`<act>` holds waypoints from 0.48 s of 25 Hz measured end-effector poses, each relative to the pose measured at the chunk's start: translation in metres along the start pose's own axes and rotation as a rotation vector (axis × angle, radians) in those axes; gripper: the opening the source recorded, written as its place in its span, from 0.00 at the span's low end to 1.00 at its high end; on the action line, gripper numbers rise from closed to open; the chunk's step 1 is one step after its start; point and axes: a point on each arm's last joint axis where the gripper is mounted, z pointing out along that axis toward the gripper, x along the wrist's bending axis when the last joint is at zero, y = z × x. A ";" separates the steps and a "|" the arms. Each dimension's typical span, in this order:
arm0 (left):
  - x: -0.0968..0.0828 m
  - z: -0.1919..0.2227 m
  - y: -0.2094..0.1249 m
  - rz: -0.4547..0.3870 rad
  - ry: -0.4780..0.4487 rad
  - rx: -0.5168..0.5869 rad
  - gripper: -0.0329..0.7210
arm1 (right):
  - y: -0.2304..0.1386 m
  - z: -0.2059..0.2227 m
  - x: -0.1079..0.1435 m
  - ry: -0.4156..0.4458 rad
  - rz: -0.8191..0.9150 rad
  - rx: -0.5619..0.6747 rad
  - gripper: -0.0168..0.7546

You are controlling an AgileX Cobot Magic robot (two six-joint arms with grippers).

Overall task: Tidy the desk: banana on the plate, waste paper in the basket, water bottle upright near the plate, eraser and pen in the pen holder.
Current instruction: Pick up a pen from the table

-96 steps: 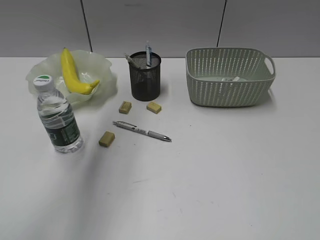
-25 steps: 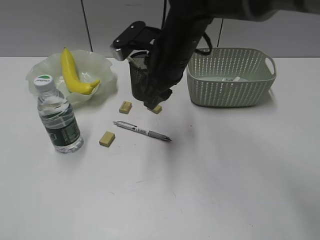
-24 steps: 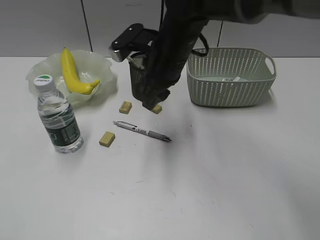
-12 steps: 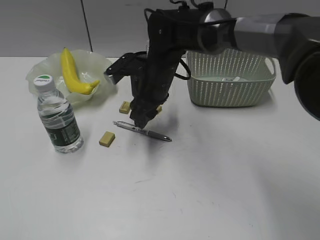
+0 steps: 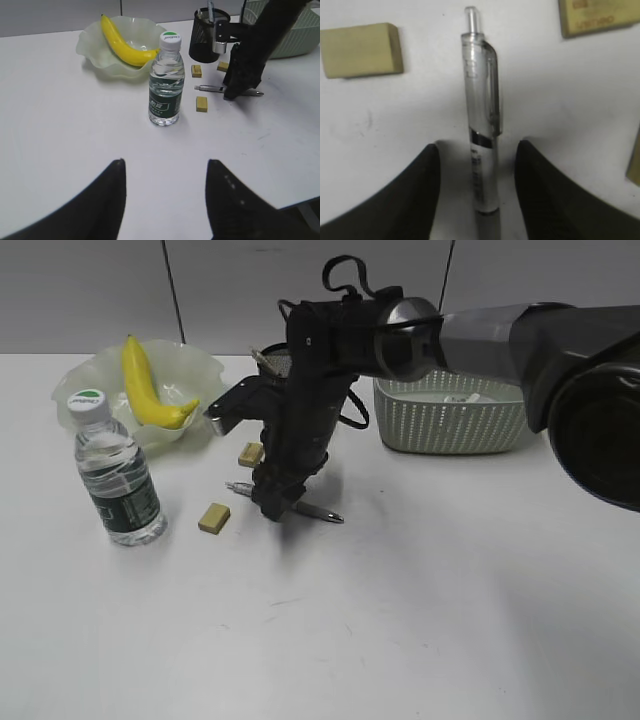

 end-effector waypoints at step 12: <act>0.000 0.000 0.000 0.000 0.000 0.000 0.55 | 0.002 -0.013 0.002 0.012 0.010 0.025 0.16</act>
